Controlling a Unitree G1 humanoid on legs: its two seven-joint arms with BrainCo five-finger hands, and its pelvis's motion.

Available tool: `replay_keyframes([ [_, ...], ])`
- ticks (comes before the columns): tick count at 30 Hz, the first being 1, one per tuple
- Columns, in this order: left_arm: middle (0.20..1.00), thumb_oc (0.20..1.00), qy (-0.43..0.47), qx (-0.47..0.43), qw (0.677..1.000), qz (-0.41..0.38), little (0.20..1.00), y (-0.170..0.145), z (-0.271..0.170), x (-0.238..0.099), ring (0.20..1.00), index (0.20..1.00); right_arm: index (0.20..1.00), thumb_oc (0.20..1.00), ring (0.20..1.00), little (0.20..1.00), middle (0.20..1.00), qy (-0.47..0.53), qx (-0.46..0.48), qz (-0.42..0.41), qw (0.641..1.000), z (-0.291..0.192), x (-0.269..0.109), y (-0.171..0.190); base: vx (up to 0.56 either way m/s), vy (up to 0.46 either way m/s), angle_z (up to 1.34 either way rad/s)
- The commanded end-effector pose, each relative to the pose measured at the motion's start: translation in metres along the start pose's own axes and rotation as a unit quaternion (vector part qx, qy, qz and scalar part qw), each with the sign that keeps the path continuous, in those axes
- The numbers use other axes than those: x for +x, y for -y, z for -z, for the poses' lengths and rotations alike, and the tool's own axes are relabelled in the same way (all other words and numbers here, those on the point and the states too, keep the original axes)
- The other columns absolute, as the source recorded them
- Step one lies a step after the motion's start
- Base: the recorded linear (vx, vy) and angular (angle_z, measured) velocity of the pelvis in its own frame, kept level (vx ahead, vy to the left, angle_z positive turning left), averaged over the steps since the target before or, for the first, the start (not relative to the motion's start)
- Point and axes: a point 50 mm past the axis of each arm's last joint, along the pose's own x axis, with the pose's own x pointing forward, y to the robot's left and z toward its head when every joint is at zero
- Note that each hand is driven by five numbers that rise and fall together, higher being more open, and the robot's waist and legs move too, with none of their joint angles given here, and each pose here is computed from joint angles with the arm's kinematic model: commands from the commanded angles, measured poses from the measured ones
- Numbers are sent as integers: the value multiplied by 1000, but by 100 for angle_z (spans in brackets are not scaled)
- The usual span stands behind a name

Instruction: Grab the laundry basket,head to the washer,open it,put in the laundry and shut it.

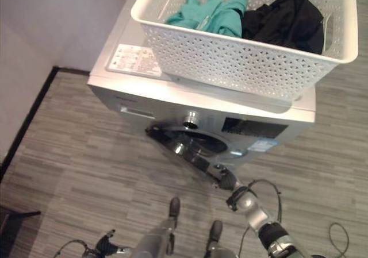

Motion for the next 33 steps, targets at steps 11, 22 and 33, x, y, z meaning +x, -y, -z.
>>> replay_keyframes([
  [11, 1000, 1000, -69, 7, 998, 1, 1000, 6, 31, -6, 1000, 1000, 1000, 1000, 1000, 1000, 1000, 53, -21, -115, 992, -28, -5, -65, -14, -23, 14],
  [22, 1000, 1000, -16, 2, 1000, -26, 1000, -15, 14, -5, 1000, 1000, 1000, 1000, 1000, 1000, 1000, 52, -13, -65, 996, -36, 8, -50, -36, -51, 47],
  [33, 1000, 1000, 29, 40, 998, -26, 1000, -21, 2, -9, 1000, 1000, 1000, 1000, 1000, 1000, 1000, 34, -17, -6, 999, -44, 23, -24, 12, 110, 77],
])
